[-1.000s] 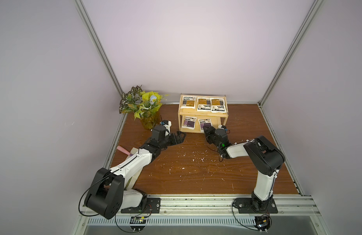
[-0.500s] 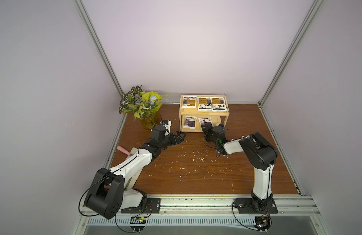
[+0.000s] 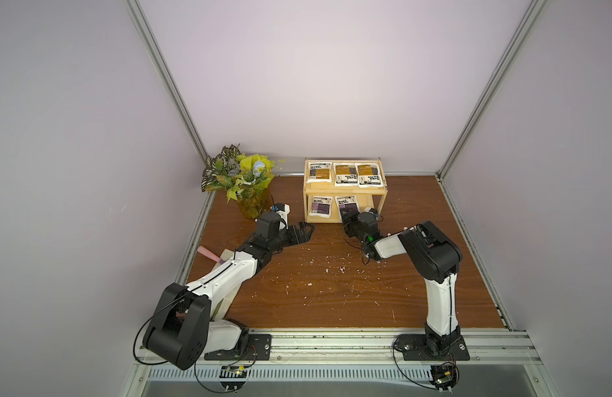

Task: Place the bagged coffee beans on the shelf by color
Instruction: Place the bagged coffee beans on the shelf.

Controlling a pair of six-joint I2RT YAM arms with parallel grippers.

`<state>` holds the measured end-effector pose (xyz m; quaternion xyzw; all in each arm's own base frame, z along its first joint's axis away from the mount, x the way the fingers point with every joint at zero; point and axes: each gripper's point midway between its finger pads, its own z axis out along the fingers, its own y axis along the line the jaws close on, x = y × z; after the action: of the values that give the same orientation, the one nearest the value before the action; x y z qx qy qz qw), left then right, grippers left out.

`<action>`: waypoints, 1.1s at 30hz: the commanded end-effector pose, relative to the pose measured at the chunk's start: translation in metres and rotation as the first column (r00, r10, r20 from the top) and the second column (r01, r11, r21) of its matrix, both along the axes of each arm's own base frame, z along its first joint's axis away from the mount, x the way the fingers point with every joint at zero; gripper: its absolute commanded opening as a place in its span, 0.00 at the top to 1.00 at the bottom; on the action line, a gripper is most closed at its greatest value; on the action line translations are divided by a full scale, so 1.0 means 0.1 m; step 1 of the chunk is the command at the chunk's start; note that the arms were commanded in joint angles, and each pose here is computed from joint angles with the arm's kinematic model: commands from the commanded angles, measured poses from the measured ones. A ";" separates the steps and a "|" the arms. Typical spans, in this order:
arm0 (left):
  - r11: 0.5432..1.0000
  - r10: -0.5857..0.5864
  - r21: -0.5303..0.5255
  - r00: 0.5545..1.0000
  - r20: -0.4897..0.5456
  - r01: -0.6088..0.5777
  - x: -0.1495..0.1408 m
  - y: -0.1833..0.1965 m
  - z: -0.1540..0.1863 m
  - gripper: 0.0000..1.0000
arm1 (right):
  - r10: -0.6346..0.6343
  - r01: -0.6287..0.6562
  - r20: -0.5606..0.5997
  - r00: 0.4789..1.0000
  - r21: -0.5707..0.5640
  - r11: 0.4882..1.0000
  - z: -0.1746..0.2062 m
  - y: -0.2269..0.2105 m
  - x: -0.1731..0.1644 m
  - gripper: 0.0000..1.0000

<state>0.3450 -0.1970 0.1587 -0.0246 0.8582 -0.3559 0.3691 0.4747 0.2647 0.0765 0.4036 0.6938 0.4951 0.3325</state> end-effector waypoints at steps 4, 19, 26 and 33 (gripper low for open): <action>1.000 -0.001 0.005 1.000 -0.003 0.001 -0.02 0.02 -0.04 0.00 | -0.026 0.026 0.011 1.000 0.016 1.000 0.03 -0.01 0.15 0.50; 1.000 0.008 0.000 1.000 0.026 -0.008 -0.01 0.04 0.08 0.00 | 0.093 -0.100 0.187 0.978 0.026 0.995 0.68 0.11 -0.06 0.48; 1.000 0.019 0.003 0.998 0.055 -0.019 0.02 0.05 0.23 0.00 | 0.124 -0.135 0.219 0.968 0.039 0.990 0.85 0.04 -0.34 0.46; 0.999 0.040 0.013 0.994 0.098 -0.042 0.03 0.11 0.43 0.00 | 0.186 -0.195 0.192 0.964 0.030 0.980 0.88 -0.04 -0.84 0.45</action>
<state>0.3438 -0.1918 0.1787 -0.0252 0.8505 -0.3513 0.3907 0.4078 0.2559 0.1355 0.3298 0.6902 0.5523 0.3314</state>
